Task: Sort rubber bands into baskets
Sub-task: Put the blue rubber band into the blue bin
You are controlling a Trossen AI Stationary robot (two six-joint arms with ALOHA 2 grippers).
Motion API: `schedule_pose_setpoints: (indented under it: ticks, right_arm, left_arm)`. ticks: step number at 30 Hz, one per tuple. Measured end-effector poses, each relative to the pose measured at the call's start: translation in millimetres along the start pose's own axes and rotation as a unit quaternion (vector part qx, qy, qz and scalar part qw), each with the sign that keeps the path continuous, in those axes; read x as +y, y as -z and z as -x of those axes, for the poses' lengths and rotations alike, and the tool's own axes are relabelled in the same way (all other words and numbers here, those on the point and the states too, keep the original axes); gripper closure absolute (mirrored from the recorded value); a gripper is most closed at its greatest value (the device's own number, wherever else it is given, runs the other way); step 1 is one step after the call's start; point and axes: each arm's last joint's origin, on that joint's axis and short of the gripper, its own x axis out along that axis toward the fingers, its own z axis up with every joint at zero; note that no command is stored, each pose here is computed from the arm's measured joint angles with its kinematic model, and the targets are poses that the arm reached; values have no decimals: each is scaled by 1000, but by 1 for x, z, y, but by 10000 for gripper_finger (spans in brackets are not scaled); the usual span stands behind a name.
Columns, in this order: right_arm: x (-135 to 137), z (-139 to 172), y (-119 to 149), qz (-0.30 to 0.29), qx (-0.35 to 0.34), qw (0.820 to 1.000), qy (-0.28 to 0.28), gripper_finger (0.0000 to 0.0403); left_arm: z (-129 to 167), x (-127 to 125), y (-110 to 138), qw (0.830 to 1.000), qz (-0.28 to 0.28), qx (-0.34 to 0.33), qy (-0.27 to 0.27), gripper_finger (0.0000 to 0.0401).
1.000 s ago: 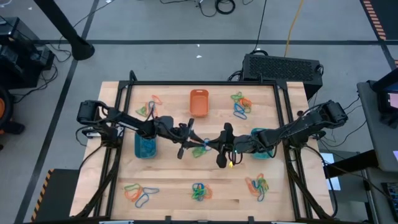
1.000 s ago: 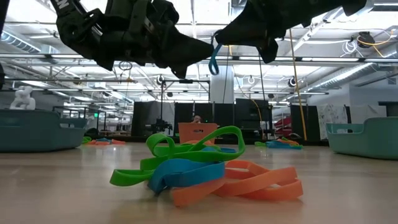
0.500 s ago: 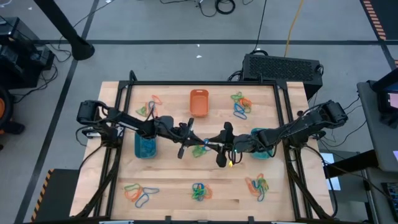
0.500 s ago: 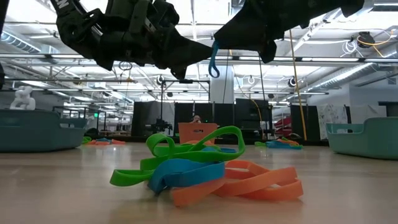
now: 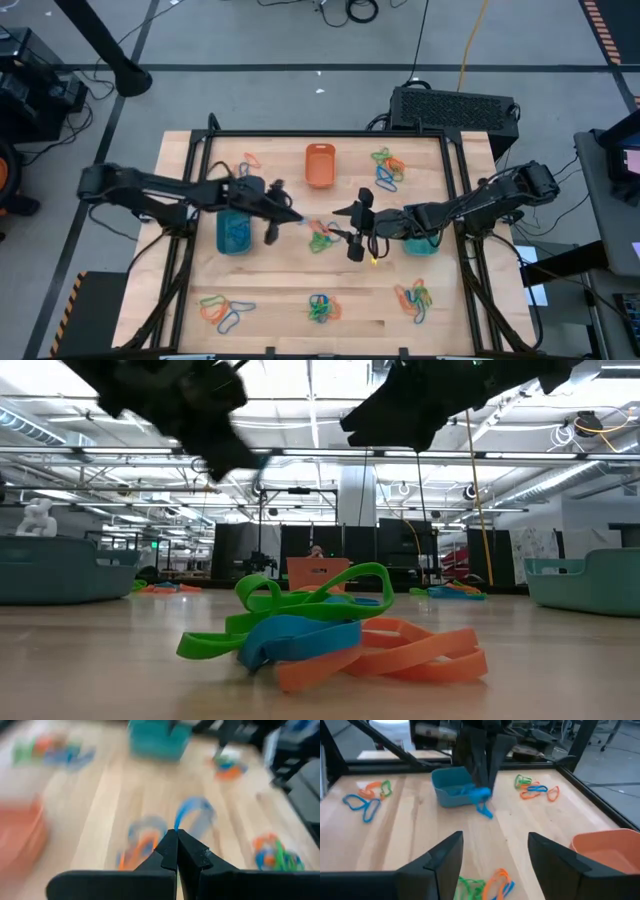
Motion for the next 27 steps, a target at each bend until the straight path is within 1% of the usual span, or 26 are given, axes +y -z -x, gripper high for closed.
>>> schedule_pose_setpoints:
  ticks: [2, 5, 7, 10, 13, 15, 18, 22, 27]
  right_arm:
    - [0, 0, 0, 13, 0, 1000, -1, 181]
    - [0, 0, 1, 31, 6, 1000, 0, 179]
    - [0, 0, 3, 42, 15, 999, 0, 180]
    - [-1, 0, 7, 55, 35, 998, 2, 181]
    - [-1, 1, 10, 61, 47, 997, 3, 181]
    - [-1, 1, 11, 63, 52, 997, 3, 181]
    - [-1, 1, 11, 66, 52, 996, 3, 181]
    - [-1, 1, 11, 70, 53, 996, 3, 181]
    - [-1, 1, 11, 70, 52, 996, 3, 181]
  left_arm:
    - [16, 0, 10, 997, 47, 57, -32, 399]
    - [39, 0, 27, 979, 122, 136, -84, 399]
    - [51, -1, 38, 960, 175, 183, -121, 399]
    - [66, -1, 52, 924, 237, 242, -178, 399]
    - [75, -1, 63, 888, 277, 283, -233, 399]
    - [77, -1, 67, 870, 296, 301, -255, 399]
    - [77, 0, 69, 860, 305, 311, -265, 399]
    - [74, 0, 70, 856, 306, 320, -269, 398]
    - [72, 0, 71, 851, 310, 334, -263, 380]
